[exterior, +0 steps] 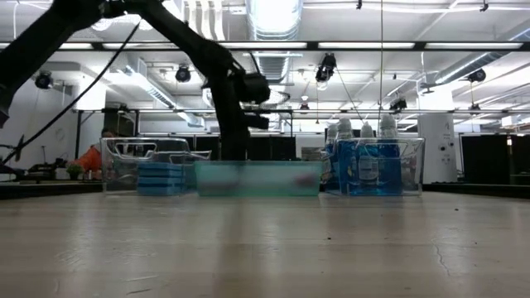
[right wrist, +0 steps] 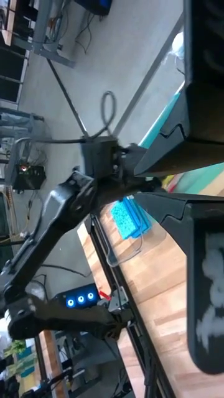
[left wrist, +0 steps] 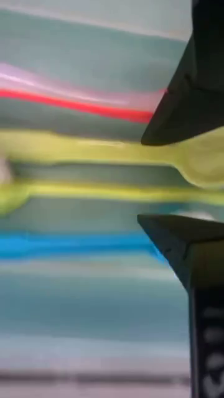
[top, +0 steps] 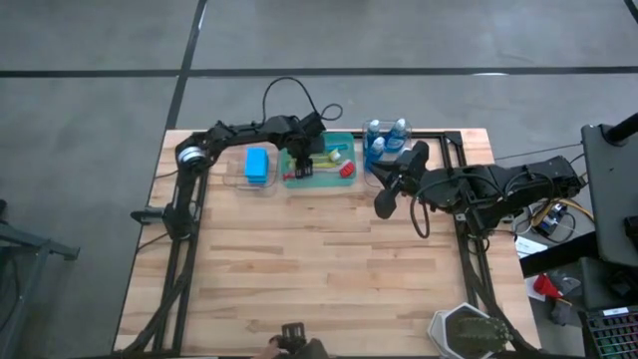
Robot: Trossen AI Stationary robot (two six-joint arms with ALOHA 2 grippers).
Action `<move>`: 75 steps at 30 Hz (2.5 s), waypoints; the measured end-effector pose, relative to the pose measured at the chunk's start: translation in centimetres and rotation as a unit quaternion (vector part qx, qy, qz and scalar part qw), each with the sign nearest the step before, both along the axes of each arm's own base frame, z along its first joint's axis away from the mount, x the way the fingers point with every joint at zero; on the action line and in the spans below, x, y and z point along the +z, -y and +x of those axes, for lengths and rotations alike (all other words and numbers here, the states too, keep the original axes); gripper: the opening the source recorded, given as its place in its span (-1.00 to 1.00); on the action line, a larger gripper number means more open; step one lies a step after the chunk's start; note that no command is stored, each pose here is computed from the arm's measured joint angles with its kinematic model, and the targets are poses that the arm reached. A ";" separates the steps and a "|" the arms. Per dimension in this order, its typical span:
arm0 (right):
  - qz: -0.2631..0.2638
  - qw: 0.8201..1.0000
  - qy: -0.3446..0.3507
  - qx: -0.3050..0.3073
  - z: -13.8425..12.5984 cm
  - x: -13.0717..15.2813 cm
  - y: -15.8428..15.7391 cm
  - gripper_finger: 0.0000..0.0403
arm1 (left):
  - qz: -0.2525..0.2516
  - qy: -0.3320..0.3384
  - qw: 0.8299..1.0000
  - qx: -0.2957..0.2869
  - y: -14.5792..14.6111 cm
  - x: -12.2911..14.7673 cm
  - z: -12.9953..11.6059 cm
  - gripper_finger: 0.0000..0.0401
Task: Pick & Place Kitchen Sink Supplies
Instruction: Return to home position
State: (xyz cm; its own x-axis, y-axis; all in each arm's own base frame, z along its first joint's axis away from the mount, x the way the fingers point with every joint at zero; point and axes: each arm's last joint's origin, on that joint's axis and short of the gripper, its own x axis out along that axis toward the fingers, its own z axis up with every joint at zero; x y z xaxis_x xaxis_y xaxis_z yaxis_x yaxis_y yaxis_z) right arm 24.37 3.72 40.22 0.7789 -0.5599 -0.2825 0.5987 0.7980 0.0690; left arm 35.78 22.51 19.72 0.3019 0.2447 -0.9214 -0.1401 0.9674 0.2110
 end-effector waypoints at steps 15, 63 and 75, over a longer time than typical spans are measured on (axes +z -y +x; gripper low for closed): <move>0.008 0.999 -0.027 0.038 0.4 -0.9 0.6 -0.85 | -0.065 0.228 0.955 0.178 6.8 13.6 -5.6 -0.47; -0.071 0.962 0.063 0.255 -13.2 -11.4 4.7 -0.96 | -0.077 0.692 0.717 -0.024 20.0 4.0 -26.2 -0.96; -0.061 0.951 0.142 0.268 -13.5 -15.7 4.6 -0.96 | -0.040 0.708 0.705 -0.032 20.0 0.5 -26.3 -0.96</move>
